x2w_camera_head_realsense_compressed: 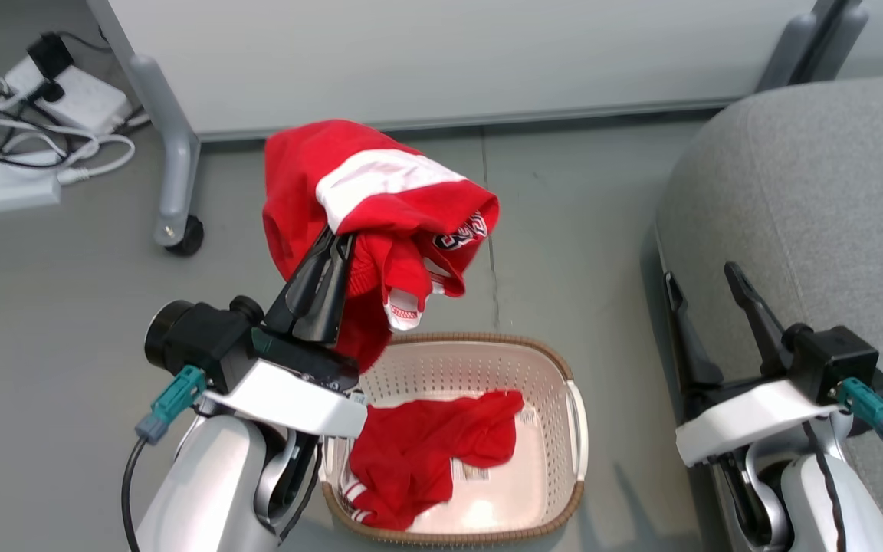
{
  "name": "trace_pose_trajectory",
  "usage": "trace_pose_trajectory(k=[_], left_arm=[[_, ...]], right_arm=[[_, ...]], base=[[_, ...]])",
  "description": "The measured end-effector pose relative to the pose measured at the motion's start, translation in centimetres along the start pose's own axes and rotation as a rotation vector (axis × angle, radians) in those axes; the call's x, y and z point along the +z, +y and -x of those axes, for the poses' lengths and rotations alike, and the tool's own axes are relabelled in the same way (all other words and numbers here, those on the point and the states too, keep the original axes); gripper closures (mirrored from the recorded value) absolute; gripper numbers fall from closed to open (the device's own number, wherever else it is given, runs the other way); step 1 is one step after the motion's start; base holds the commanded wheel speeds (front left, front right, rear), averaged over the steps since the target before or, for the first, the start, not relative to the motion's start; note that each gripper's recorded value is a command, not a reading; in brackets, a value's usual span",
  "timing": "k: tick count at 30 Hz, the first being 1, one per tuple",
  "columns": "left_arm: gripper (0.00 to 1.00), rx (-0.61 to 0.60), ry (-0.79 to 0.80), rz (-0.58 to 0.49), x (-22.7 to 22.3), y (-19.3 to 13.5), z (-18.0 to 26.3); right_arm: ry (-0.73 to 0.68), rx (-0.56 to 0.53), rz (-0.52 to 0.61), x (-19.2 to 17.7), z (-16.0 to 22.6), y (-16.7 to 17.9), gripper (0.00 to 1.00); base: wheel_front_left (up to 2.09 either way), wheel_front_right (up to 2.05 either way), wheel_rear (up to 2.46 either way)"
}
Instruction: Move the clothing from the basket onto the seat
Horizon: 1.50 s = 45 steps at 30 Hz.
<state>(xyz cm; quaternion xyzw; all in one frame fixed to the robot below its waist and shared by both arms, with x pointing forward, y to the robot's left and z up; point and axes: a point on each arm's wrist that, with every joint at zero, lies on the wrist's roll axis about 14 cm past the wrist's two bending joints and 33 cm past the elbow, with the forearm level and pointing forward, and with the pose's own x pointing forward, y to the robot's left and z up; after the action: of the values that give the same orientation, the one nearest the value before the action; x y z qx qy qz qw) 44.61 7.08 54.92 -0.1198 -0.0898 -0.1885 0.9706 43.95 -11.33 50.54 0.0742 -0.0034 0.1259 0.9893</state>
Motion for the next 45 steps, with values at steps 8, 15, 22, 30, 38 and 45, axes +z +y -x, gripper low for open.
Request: trace_pose_trajectory(k=[8,15,22,30,38,45], left_arm=[[1.00,-0.034,-0.081,-0.026,4.0,-2.4,2.5],[1.00,-0.048,-0.100,-0.043,5.7,-4.1,4.3],[1.00,-0.059,-0.105,-0.053,6.3,-4.7,4.9],[1.00,-0.060,-0.100,-0.057,6.3,-4.7,5.0],[1.00,-0.069,-0.098,-0.049,6.2,-5.0,5.1],[1.00,-0.078,-0.092,-0.044,6.0,-5.5,5.2]], right_arm=[[-0.010,-0.007,-0.003,0.9,3.4,0.7,0.00],[-0.025,-0.038,-0.007,1.6,6.2,0.3,0.00],[-0.030,-0.054,-0.011,1.9,7.2,0.0,0.00],[-0.036,-0.043,-0.012,2.2,7.1,0.4,0.00],[-0.027,0.188,-0.062,2.4,6.4,8.1,0.00],[-0.007,0.435,-0.116,2.7,6.9,16.0,0.00]], base=[[0.00,0.00,0.00],[0.00,0.00,0.00],[0.00,0.00,0.00],[0.00,0.00,0.00],[0.00,0.00,0.00],[0.00,0.00,0.00]])
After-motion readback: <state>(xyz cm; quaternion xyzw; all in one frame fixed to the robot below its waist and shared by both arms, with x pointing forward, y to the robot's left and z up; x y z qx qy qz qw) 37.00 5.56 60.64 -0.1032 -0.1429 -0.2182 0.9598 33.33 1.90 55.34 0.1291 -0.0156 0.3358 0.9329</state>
